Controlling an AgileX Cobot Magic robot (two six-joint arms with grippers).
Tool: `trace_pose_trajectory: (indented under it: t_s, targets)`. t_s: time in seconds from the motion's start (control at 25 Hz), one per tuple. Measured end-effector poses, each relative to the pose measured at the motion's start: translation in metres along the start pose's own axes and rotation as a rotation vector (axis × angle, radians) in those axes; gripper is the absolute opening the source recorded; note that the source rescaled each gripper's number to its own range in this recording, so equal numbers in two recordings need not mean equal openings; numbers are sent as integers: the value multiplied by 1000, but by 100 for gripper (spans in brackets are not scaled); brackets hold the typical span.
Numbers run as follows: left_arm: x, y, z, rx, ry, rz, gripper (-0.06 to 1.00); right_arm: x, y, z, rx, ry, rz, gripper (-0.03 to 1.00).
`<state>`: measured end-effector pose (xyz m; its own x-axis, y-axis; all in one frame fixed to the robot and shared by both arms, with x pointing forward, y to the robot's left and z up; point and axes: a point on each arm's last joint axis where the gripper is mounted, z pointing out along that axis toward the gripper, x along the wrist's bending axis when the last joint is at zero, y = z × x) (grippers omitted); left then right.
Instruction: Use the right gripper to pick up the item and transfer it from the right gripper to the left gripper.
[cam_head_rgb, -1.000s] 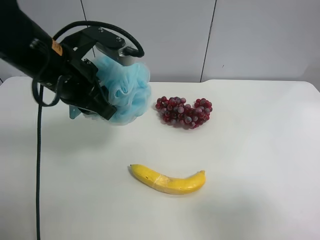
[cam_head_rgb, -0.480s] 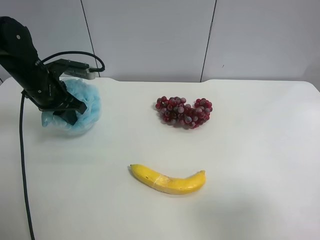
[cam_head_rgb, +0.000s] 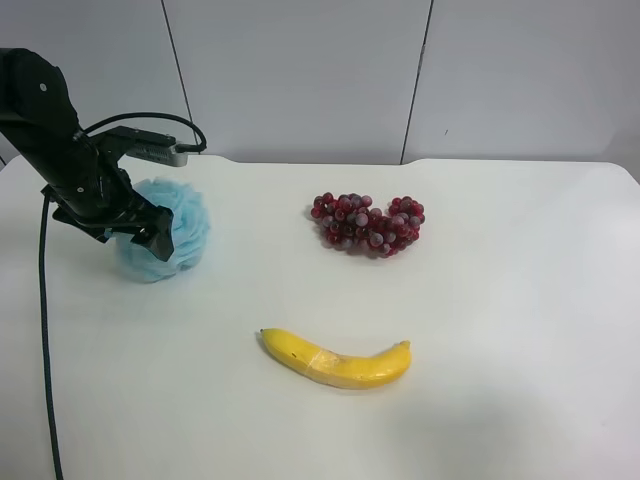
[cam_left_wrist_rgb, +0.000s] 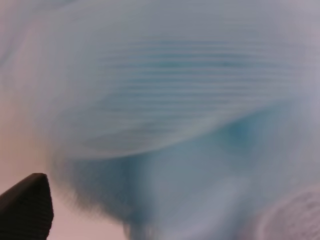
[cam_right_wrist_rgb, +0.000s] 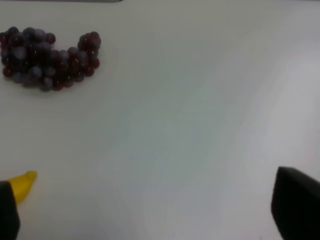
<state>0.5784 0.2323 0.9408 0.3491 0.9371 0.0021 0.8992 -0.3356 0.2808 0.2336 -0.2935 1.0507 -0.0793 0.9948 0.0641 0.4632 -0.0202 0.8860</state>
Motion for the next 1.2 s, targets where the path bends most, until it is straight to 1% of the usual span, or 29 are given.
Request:
trace_pose_trajectory:
  t_s: [0.08,0.16,0.24,0.36,0.6,0.68,0.8,0.92,1.04,1.2]
  targets:
    - [0,1,-6,-15,3,0,98,0,0,0,0,0,0,100]
    - [-1,2,-19,-53,8,1,99,0,0,0,0,0,0,100]
    - [-2,4,-42,-110,17,3,99,0,0,0,0,0,0,100]
    - [-4,-1,-78,-167,24,9,99,0,0,0,0,0,0,100]
    - [-13,-30,-154,-237,27,9,99,0,0,0,0,0,0,100]
    - [-17,-46,-183,-279,29,2,99,0,0,0,0,0,0,100]
    - [-24,-76,-219,-309,30,1,100,0,0,0,0,0,0,100]
    - [-31,-116,-239,-366,34,-25,100,0,0,0,0,0,0,100]
    - [-39,-161,-237,-402,27,-80,100,0,0,0,0,0,0,100]
    - [-47,-217,-220,-452,27,-98,100,0,0,0,0,0,0,100]
